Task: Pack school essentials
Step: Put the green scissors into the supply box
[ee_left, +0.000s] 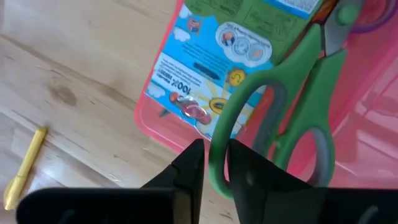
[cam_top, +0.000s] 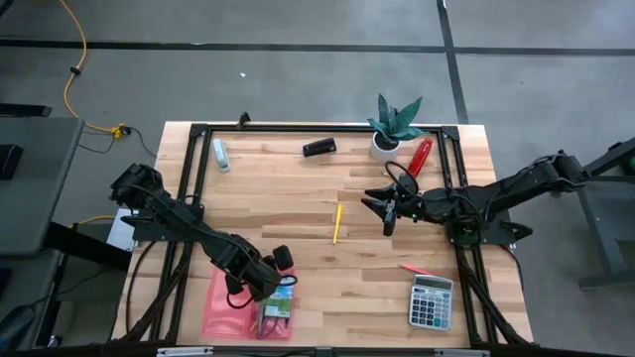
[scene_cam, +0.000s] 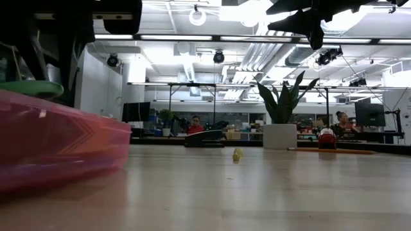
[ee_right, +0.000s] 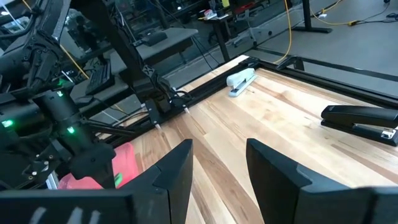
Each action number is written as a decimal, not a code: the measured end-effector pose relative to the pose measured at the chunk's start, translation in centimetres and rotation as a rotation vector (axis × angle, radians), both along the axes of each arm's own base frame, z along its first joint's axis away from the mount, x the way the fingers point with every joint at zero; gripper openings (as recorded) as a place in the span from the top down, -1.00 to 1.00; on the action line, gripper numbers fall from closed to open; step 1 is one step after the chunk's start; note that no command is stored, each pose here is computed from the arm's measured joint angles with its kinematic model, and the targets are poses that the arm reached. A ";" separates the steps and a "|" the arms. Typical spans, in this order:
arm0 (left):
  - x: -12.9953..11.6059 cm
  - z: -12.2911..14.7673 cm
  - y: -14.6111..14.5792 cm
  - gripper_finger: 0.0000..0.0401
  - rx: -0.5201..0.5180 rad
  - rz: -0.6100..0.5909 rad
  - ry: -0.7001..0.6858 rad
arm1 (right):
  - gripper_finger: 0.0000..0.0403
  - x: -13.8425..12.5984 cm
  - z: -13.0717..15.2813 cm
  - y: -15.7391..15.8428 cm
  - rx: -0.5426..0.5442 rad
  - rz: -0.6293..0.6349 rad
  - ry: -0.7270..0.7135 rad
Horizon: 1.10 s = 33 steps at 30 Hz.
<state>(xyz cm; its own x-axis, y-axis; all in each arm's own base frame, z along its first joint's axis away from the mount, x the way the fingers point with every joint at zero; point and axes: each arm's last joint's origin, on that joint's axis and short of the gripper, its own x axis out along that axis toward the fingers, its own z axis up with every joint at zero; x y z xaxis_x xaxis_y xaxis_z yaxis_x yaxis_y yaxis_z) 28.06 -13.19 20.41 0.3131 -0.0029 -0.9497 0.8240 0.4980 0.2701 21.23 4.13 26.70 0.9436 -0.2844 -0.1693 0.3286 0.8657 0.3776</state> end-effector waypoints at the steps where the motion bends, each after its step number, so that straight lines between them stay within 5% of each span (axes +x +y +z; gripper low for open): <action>1: 0.0 0.0 0.0 0.69 -0.001 -0.003 -0.005 | 0.29 0.0 0.0 0.0 0.000 0.000 0.000; 7: -0.2 0.6 0.1 0.61 -0.008 0.020 -0.017 | 0.29 0.0 0.0 0.0 0.000 0.000 -0.001; 14: -1.8 4.2 0.9 0.47 -0.102 0.125 -0.118 | 0.29 0.0 0.0 0.0 0.000 0.000 -0.002; 23: -4.6 7.0 2.5 0.38 -0.299 0.482 -0.051 | 0.29 0.0 0.0 0.0 0.000 0.000 -0.001; 27: -6.2 6.3 2.2 0.49 -0.235 0.512 0.091 | 0.29 0.0 0.0 0.0 0.000 0.000 -0.001; 33: -7.3 2.6 0.7 0.95 -0.237 0.483 0.187 | 0.29 0.0 0.0 0.0 0.000 0.000 -0.002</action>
